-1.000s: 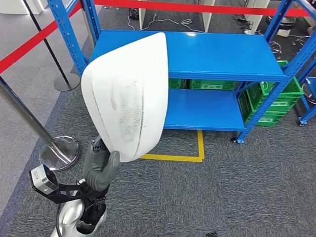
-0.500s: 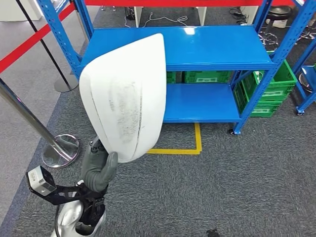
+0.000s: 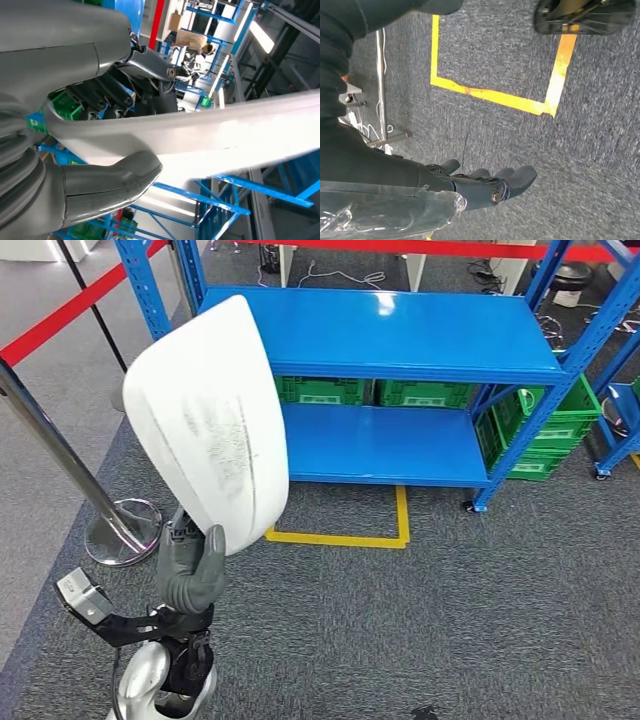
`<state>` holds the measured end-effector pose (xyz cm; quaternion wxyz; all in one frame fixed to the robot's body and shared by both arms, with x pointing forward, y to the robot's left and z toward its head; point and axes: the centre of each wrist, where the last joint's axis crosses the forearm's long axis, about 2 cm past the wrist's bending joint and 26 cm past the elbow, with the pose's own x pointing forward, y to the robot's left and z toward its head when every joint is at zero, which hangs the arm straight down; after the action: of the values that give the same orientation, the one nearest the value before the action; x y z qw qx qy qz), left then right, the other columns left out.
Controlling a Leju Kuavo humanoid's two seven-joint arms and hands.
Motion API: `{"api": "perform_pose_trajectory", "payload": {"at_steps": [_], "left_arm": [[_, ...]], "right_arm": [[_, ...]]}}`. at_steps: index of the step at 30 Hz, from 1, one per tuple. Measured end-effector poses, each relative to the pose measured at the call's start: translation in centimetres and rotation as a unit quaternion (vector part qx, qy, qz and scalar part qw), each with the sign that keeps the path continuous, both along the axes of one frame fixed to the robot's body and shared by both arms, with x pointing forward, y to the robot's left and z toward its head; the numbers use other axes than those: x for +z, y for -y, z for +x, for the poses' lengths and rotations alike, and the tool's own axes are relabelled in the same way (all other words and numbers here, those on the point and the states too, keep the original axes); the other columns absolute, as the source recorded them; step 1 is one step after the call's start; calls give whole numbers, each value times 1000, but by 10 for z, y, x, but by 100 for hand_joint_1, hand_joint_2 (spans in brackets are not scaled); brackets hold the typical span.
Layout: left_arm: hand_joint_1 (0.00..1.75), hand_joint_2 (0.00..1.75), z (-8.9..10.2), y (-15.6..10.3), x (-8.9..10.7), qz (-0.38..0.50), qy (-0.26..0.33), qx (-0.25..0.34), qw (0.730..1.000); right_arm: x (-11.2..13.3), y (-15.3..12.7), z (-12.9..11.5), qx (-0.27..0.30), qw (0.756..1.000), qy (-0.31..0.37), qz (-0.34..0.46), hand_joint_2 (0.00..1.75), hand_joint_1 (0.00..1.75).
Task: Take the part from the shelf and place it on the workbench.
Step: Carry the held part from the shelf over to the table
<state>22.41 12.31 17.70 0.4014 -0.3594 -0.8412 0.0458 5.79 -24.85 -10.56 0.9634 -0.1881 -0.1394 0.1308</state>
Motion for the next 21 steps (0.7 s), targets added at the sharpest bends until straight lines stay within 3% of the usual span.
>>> {"api": "perform_pose_trajectory", "payload": {"at_steps": [5, 13, 21], "left_arm": [[175, 175, -1, 0, -1, 0, -1, 4, 1000], [175, 175, 0, -4, -3, 23, 44, 22, 999], [175, 175, -1, -6, -5, 38, 53, 31, 997]], "right_arm": [[0, 0, -1, -1, 1000, 2, 5, 175, 0], [0, 0, 0, -9, 999, 42, 33, 175, 0], [0, 1, 1, -43, 999, 29, 0, 175, 0]]}}
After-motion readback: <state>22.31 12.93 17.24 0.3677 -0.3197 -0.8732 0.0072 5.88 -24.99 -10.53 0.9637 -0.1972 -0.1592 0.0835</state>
